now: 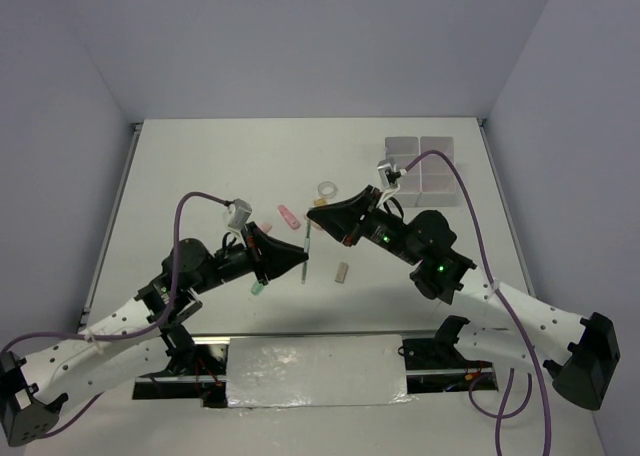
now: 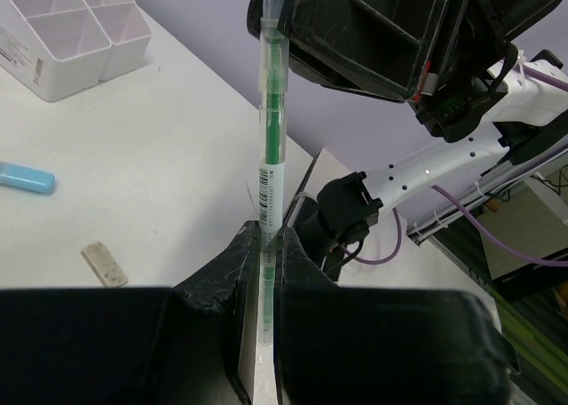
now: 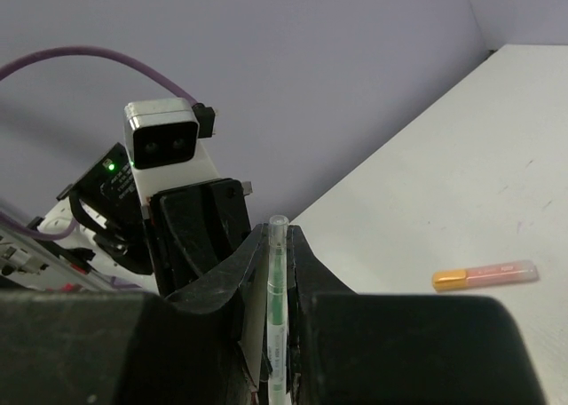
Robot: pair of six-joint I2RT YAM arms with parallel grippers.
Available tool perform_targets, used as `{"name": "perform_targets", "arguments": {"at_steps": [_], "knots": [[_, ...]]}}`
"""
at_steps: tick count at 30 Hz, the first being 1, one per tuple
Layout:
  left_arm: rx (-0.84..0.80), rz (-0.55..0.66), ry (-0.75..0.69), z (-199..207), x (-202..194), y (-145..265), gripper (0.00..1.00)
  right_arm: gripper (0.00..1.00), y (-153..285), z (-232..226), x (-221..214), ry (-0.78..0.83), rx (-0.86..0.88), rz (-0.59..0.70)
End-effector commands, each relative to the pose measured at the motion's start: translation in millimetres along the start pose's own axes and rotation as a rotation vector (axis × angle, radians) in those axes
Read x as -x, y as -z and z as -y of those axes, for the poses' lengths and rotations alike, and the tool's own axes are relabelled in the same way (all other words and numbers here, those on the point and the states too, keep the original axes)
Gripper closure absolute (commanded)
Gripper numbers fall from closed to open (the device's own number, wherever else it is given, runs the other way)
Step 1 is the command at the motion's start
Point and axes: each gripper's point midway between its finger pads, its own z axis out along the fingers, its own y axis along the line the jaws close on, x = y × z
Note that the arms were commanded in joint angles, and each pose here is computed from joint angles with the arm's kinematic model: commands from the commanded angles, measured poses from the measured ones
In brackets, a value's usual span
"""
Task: Sort the stationery into containers
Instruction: Close the pen cap on the pen.
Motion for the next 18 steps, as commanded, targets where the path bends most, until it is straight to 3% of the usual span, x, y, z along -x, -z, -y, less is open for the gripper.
{"name": "perform_targets", "arguments": {"at_steps": [1,13,18], "knots": [[-0.076,0.114,-0.064,24.0,34.9,-0.8,1.0,1.0,-1.8,-16.1,9.4,0.004,0.05,0.02],[-0.039,0.175,-0.101,20.2,48.7,1.3,1.0,0.97,-0.9,-21.6,-6.7,0.02,0.069,-0.032],[-0.04,0.156,-0.145,21.2,50.0,-2.1,1.0,0.77,-0.1,-31.4,-3.3,0.052,0.102,-0.036]]}}
